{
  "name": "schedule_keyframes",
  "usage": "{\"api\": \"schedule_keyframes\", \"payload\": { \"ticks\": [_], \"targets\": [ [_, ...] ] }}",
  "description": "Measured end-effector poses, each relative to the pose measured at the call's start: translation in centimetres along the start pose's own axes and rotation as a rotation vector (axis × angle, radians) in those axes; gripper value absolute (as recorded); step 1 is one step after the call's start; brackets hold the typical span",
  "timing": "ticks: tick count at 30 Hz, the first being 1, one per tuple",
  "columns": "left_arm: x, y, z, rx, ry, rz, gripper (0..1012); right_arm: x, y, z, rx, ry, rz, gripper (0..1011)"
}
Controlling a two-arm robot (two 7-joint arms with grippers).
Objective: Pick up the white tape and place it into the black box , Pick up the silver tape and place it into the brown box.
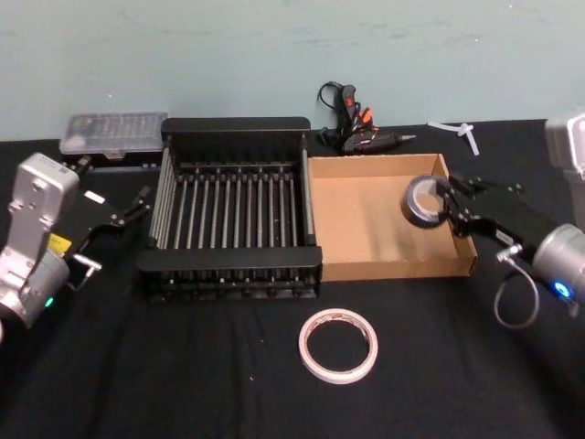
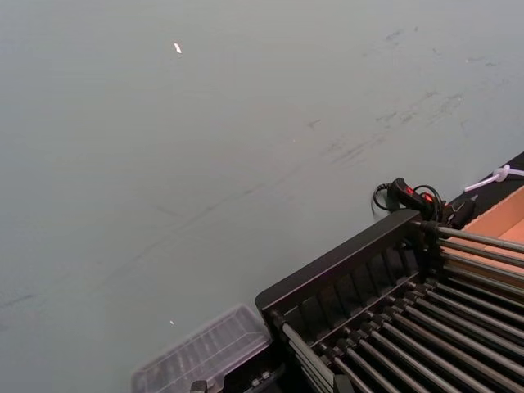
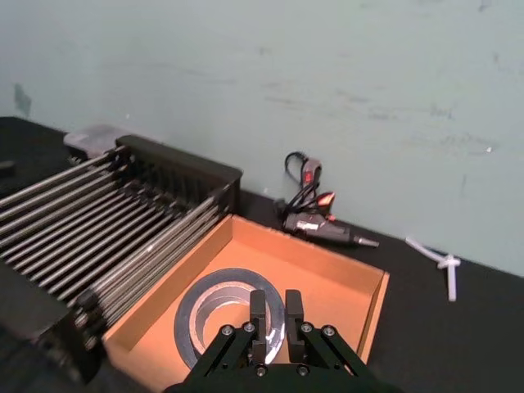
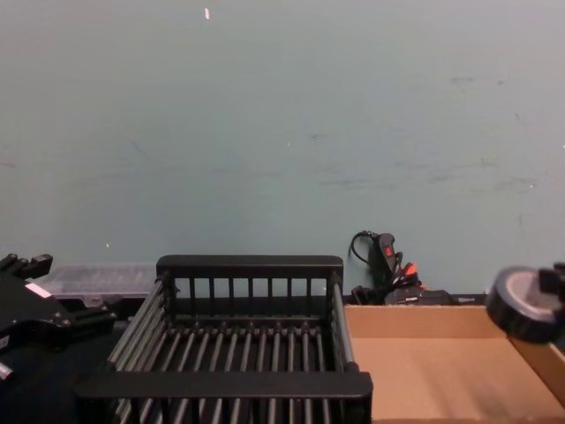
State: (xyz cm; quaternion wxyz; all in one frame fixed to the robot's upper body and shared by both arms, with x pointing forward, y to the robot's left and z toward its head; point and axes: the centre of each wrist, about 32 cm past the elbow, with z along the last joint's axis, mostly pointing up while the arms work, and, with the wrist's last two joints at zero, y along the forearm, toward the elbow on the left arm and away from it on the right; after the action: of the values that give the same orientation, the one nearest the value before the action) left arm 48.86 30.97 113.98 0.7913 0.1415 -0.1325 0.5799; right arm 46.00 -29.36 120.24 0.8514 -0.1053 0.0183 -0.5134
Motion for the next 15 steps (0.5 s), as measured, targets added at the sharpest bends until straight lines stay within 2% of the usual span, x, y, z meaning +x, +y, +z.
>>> {"api": "schedule_keyframes", "payload": {
  "ticks": [6, 15],
  "targets": [
    [0.00, 0.0, 0.0, 0.000, 0.000, 0.000, 1001, 0.45, 2.2, 0.2, 0.022, -0.001, -0.016, 140],
    [0.00, 0.0, 0.0, 0.000, 0.000, 0.000, 1001, 0.82, 5.5, -0.3, 0.021, -0.007, -0.046, 140]
  ]
}}
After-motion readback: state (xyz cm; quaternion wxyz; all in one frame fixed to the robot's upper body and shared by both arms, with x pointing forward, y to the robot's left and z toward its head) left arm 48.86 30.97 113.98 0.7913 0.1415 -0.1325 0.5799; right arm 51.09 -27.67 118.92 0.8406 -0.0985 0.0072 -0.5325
